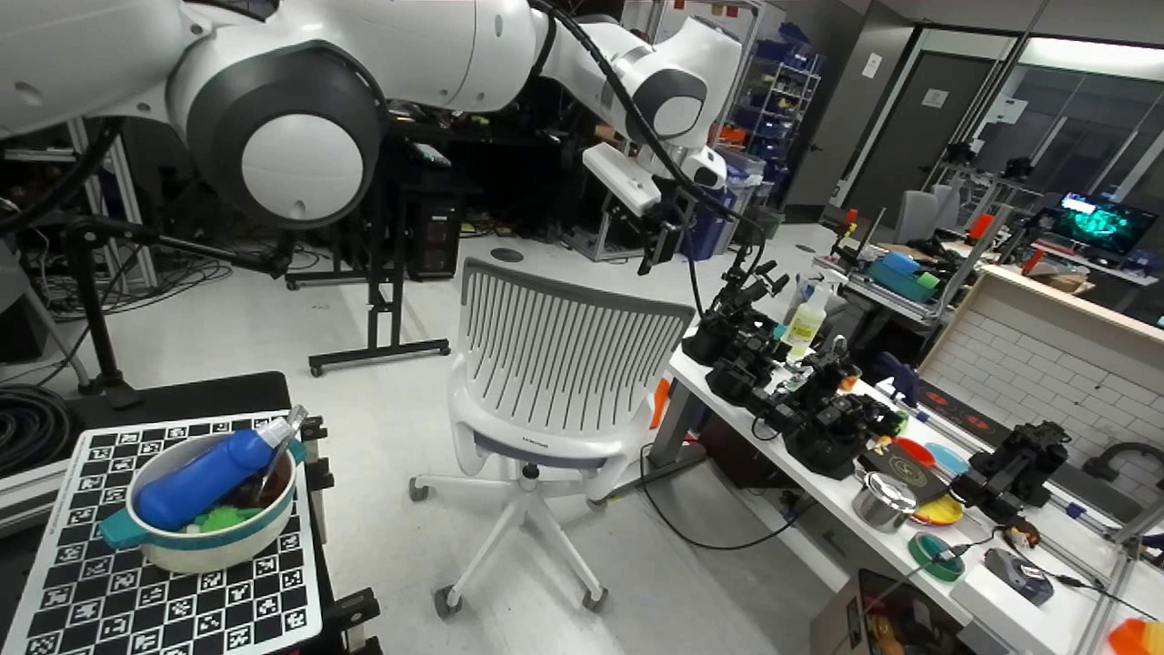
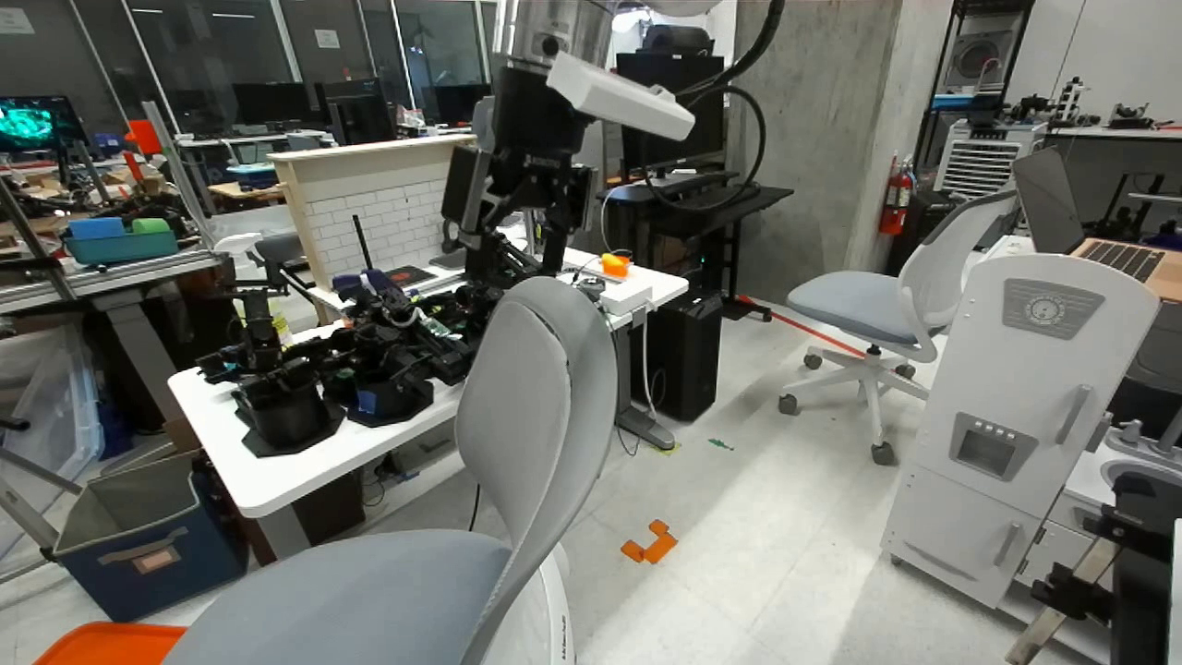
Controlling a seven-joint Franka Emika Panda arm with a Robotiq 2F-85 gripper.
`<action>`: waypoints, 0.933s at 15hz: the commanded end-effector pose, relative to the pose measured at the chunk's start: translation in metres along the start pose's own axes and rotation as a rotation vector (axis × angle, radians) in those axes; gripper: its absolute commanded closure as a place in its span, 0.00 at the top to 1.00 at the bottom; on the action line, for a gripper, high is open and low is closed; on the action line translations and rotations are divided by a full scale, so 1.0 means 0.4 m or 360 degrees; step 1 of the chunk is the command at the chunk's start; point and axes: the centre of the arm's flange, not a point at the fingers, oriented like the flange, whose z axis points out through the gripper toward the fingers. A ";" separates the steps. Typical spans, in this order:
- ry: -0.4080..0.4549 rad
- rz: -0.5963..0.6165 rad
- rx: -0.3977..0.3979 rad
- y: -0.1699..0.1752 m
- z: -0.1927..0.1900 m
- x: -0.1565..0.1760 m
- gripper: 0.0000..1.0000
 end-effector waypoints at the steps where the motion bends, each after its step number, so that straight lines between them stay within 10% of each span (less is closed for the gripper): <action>1: -0.0104 0.0148 -0.0140 -0.008 -0.035 -0.190 1.00; 14: -0.0073 0.0431 -0.0263 0.223 -0.130 -0.193 1.00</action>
